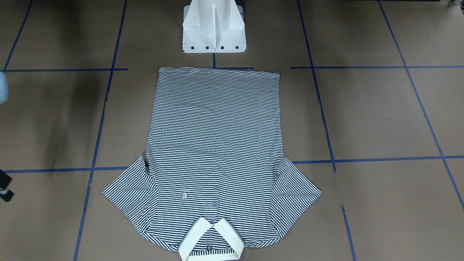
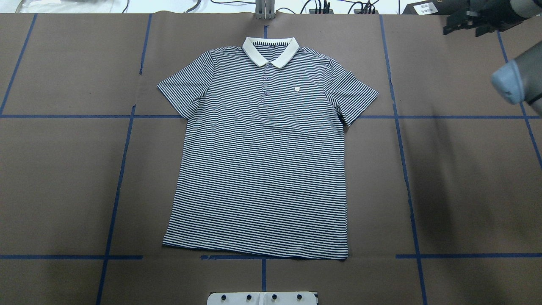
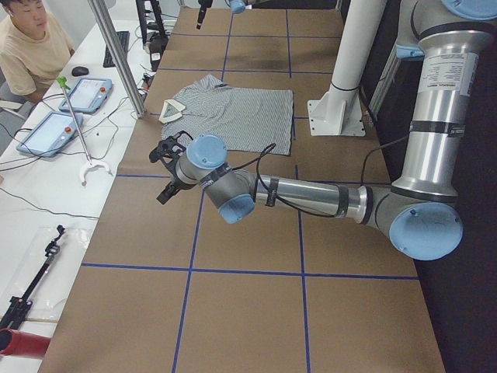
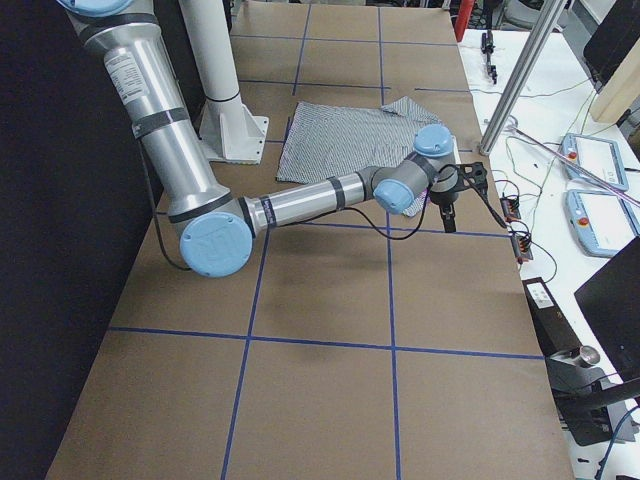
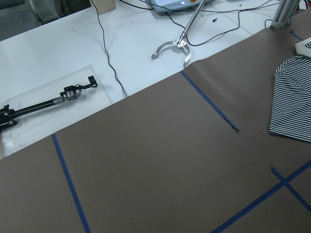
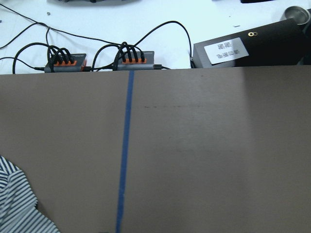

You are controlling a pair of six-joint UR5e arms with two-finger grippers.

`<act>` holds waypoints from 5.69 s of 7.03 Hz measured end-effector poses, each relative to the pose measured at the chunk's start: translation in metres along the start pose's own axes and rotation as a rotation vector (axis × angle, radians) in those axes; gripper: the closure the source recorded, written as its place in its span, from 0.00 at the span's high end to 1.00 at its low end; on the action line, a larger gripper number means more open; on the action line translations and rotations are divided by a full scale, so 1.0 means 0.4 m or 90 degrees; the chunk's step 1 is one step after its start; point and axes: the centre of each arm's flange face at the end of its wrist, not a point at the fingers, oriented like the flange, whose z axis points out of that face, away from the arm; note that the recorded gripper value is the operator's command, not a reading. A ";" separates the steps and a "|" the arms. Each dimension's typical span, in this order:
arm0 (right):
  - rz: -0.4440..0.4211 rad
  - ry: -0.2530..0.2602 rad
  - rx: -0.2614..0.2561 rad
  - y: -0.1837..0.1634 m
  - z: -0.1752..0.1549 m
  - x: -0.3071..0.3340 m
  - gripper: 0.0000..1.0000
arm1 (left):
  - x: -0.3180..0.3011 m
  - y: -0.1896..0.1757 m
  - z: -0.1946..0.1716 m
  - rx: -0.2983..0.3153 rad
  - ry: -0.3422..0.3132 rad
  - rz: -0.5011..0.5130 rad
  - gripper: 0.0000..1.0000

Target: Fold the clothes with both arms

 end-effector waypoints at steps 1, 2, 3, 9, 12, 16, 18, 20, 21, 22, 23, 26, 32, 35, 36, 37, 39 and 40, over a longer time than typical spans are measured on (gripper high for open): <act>0.018 0.008 -0.003 0.005 0.069 -0.101 0.73 | 0.007 -0.005 0.010 -0.001 0.003 -0.005 1.00; 0.029 0.022 -0.002 0.051 0.141 -0.191 0.73 | 0.013 -0.008 0.016 -0.002 0.006 -0.006 1.00; 0.033 0.030 -0.002 0.110 0.201 -0.264 0.73 | 0.017 -0.013 0.020 -0.002 0.008 -0.005 1.00; 0.027 0.045 -0.017 0.276 0.354 -0.323 0.63 | 0.031 -0.019 0.035 -0.006 0.014 -0.001 1.00; 0.025 0.052 -0.017 0.294 0.366 -0.319 0.63 | 0.031 -0.017 0.036 -0.006 0.014 0.000 1.00; 0.024 0.059 -0.023 0.317 0.380 -0.302 0.49 | 0.031 -0.017 0.036 -0.007 0.015 0.000 1.00; 0.032 0.059 -0.024 0.320 0.381 -0.302 0.00 | 0.031 -0.017 0.036 -0.007 0.015 0.001 1.00; 0.054 0.056 -0.022 0.322 0.379 -0.309 0.00 | 0.031 -0.017 0.036 -0.007 0.015 0.001 1.00; 0.057 0.053 -0.020 0.320 0.374 -0.320 0.00 | 0.031 -0.017 0.036 -0.006 0.015 0.002 1.00; 0.057 0.048 -0.015 0.313 0.362 -0.337 0.00 | 0.031 -0.017 0.036 -0.006 0.015 0.002 1.00; 0.059 0.048 -0.005 0.304 0.343 -0.355 0.00 | 0.031 -0.016 0.036 -0.006 0.015 0.002 1.00; 0.124 0.099 0.023 0.282 0.232 -0.592 0.00 | 0.030 -0.014 0.036 -0.007 0.015 0.002 1.00; 0.184 0.162 0.083 0.273 0.307 -0.995 0.15 | 0.030 -0.004 0.036 -0.010 0.016 -0.003 1.00; 0.171 0.141 0.087 0.303 0.315 -1.026 1.00 | 0.031 -0.003 0.035 -0.010 0.019 -0.005 1.00; 0.159 0.138 0.085 0.295 0.308 -1.027 1.00 | 0.031 -0.004 0.035 -0.010 0.018 -0.005 1.00; 0.142 0.131 0.072 0.267 0.292 -1.015 1.00 | 0.033 -0.006 0.039 -0.011 0.018 -0.007 1.00; 0.090 0.093 0.009 0.152 0.214 -0.874 1.00 | 0.076 -0.037 0.092 -0.018 0.026 -0.056 0.97; 0.051 0.068 -0.020 0.091 0.148 -0.713 1.00 | 0.116 -0.067 0.138 -0.017 0.018 -0.089 0.90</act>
